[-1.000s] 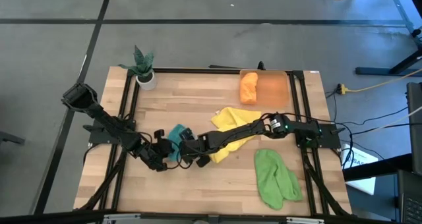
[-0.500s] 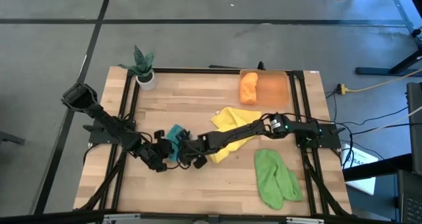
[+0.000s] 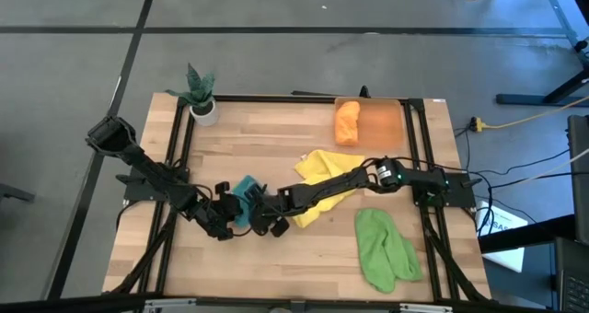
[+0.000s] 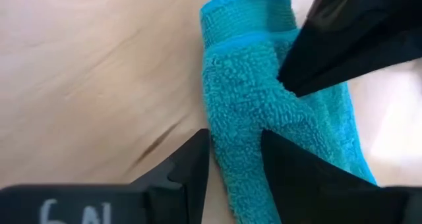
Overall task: Roll microfiber towels into tight, uniform cylinder then place into a basket
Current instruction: Roll the blue microfiber towel
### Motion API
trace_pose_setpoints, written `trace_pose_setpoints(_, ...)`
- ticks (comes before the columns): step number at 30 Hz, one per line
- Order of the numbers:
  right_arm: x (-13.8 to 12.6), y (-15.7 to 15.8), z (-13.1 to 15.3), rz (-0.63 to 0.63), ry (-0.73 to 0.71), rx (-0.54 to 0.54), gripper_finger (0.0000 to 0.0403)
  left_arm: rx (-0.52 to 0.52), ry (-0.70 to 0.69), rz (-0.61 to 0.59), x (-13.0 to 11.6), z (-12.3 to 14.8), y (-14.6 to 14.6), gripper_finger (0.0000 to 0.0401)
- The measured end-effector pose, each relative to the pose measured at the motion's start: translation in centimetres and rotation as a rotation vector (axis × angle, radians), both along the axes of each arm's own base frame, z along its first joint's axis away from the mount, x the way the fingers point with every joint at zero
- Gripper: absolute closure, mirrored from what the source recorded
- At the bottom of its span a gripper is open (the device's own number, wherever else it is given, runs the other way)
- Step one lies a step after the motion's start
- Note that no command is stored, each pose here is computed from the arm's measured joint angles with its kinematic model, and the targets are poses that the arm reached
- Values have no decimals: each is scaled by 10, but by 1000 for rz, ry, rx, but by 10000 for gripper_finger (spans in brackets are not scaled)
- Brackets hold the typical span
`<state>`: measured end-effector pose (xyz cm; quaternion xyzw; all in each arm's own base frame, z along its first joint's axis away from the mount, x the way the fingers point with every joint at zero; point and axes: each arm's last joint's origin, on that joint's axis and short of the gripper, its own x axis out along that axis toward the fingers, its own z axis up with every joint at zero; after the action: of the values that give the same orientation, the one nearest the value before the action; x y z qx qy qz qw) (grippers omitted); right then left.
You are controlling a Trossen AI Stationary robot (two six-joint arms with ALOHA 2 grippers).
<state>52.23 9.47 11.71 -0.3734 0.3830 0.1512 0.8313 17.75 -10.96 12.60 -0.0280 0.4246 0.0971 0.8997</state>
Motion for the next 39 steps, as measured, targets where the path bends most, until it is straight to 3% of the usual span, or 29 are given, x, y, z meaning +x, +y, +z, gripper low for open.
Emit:
trace_pose_setpoints(8, 0, 0, -1, -16, -10, -4, 285, -2, 1, -1, 0, 0, 0, 397)
trace_pose_setpoints(16, 0, -1, -3, -31, 2, 81, 390, -2, 1, -1, 0, 0, 0, 397)
trace_pose_setpoints(32, -4, -1, 5, -95, 109, 125, 399, 43, 74, 26, 0, 30, -5, 397)
trace_pose_setpoints(39, -10, 5, 25, -87, 293, 334, 400, 46, 115, 81, -7, 28, -2, 397)
